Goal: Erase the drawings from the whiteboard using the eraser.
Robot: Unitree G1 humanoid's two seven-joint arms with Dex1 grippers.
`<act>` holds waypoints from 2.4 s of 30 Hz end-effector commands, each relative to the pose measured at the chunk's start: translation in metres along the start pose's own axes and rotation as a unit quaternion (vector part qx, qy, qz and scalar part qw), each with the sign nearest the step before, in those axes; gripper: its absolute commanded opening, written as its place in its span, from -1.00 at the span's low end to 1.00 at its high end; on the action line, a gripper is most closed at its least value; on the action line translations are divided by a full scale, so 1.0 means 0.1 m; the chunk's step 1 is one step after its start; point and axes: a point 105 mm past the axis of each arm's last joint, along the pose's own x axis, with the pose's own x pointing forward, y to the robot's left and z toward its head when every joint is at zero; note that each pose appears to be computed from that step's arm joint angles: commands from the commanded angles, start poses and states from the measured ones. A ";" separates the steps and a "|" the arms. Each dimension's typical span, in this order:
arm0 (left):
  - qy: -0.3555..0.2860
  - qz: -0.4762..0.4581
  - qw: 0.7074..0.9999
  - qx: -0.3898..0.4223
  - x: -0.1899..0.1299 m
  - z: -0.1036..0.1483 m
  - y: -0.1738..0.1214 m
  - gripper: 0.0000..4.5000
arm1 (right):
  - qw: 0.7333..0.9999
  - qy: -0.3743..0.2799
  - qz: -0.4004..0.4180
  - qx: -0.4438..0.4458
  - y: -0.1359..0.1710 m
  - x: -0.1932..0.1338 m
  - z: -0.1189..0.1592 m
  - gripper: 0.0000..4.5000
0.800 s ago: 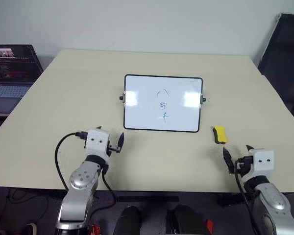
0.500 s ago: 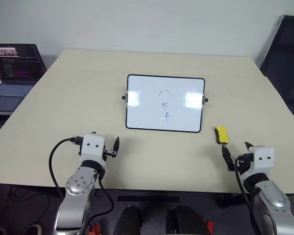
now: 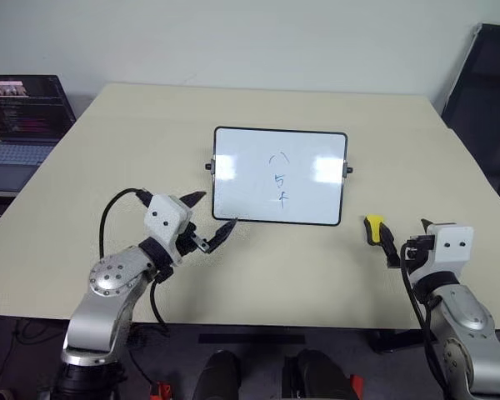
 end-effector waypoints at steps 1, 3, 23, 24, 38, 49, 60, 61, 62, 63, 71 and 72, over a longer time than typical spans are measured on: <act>-0.020 -0.072 0.997 0.022 0.08 0.15 -0.08 1.00 | 1.000 -0.012 -0.001 -0.002 -0.01 -0.04 0.19 0.99; -0.023 -0.098 0.994 0.029 0.11 0.20 -0.09 1.00 | 1.000 -0.001 -0.004 0.007 0.03 -0.03 0.21 0.99; -0.039 -0.325 0.943 0.058 0.49 0.59 -0.17 1.00 | 0.991 0.128 -0.014 0.045 0.17 0.47 -0.03 0.99; -0.039 -0.326 0.943 0.058 0.49 0.59 -0.17 1.00 | 0.991 0.129 -0.015 0.044 0.16 0.49 -0.05 0.99; -0.034 -0.316 0.946 0.073 0.48 0.58 -0.12 1.00 | 0.988 0.139 -0.040 0.057 0.07 0.67 -0.24 0.82; -0.002 -0.261 0.963 0.063 0.47 0.43 -0.03 1.00 | 0.989 0.133 -0.037 0.056 0.10 0.67 -0.22 -0.55; 0.053 -0.079 0.995 0.009 0.31 0.23 0.12 1.00 | 0.993 0.018 0.111 -0.019 0.55 0.43 0.32 -0.55; 0.067 -0.059 0.996 0.011 0.31 0.20 0.17 1.00 | 0.991 0.004 0.130 -0.028 0.62 0.43 0.40 -0.55; 0.078 -0.042 0.996 0.015 0.32 0.18 0.21 1.00 | 0.989 -0.006 0.142 -0.038 0.67 0.45 0.47 -0.55; 0.083 -0.032 0.996 0.020 0.33 0.18 0.24 1.00 | 0.987 -0.020 0.153 -0.048 0.72 0.48 0.56 -0.55; 0.100 0.038 0.994 0.032 0.35 0.17 0.53 1.00 | 0.963 -0.091 0.227 -0.113 1.27 0.96 1.07 -0.55; 0.101 0.047 0.993 0.036 0.35 0.17 0.57 1.00 | 0.961 -0.095 0.233 -0.118 1.33 1.02 1.11 -0.55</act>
